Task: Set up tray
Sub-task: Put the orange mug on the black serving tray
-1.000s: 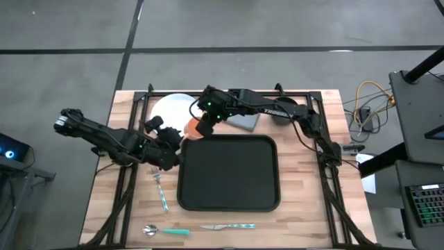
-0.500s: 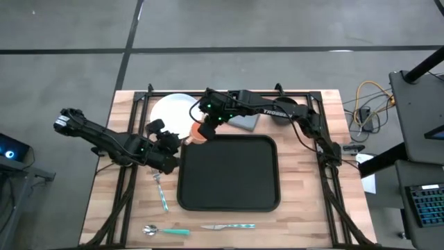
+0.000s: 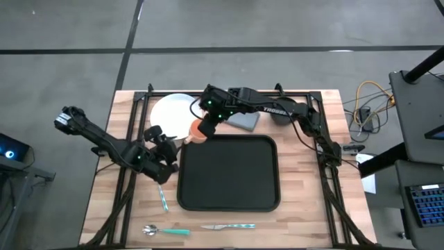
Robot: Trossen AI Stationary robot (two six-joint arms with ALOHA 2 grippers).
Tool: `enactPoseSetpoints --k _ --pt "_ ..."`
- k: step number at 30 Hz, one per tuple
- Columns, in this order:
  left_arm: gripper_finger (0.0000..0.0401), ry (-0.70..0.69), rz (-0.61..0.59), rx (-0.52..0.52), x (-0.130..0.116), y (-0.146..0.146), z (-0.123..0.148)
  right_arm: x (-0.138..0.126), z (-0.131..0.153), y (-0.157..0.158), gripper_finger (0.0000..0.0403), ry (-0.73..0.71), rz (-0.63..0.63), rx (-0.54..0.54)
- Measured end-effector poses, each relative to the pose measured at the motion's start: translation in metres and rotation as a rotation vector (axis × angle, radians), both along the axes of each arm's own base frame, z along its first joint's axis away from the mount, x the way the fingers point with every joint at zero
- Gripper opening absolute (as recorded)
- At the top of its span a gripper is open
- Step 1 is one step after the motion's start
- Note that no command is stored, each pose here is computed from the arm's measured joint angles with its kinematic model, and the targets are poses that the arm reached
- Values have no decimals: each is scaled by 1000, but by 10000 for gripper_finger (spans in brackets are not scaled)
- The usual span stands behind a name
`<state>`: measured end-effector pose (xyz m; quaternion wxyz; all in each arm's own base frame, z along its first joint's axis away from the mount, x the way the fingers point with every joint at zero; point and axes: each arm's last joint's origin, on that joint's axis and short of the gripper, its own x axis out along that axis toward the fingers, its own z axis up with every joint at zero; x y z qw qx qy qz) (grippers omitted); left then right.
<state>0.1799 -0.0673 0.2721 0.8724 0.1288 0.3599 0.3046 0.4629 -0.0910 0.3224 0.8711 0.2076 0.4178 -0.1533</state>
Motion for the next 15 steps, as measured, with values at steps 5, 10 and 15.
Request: enactPoseSetpoints --k 5,10,15 --pt "183 -60 22 36 -2 0 -18 1 1 0 8 -10 4 -3" --pt "183 -133 13 49 -1 -1 -26 2 1 0 8 -20 11 -2" --pt "183 -205 14 42 -1 -1 -23 2 1 0 8 -25 24 10"
